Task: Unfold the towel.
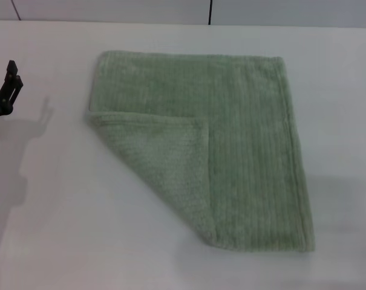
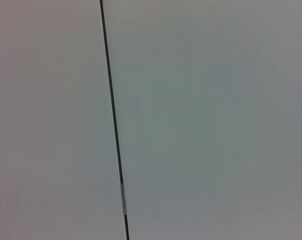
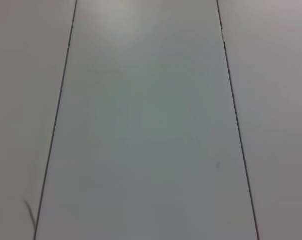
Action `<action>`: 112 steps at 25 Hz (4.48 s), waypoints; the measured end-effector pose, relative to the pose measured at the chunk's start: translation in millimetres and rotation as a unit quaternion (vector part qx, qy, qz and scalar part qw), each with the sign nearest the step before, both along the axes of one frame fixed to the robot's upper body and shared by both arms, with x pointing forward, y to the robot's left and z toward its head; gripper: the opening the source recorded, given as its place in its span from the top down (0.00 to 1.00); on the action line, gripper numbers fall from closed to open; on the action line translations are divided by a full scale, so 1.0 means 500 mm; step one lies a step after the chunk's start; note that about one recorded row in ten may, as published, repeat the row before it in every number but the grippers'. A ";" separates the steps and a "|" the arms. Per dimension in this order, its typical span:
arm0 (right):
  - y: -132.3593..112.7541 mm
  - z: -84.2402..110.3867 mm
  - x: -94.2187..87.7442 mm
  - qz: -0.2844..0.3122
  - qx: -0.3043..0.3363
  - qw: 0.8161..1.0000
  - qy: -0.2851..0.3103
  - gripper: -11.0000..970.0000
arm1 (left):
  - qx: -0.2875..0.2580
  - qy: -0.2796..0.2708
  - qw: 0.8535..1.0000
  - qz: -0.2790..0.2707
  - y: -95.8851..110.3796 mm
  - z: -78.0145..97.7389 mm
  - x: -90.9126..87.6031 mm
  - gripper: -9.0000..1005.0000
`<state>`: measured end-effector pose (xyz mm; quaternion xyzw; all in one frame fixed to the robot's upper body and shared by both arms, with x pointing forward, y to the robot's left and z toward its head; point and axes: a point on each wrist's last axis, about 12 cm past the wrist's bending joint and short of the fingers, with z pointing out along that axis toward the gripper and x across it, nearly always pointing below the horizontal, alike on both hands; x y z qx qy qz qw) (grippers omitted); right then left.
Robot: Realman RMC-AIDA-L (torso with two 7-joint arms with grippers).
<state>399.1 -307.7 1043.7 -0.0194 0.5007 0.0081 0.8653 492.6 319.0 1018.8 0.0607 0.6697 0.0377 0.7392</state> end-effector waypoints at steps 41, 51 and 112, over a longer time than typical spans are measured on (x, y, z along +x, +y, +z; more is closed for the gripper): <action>0.054 0.031 0.120 0.118 0.046 0.992 0.019 0.47 | -0.007 -0.028 0.999 -0.036 -0.029 0.015 0.002 0.19; 0.115 0.107 0.307 0.233 -0.002 0.952 0.196 0.85 | 0.001 -0.025 0.996 -0.081 -0.066 0.014 0.006 0.19; 0.162 0.281 0.506 0.142 -0.076 0.800 0.578 0.98 | 0.244 0.307 0.851 -0.350 -0.346 0.263 0.078 0.20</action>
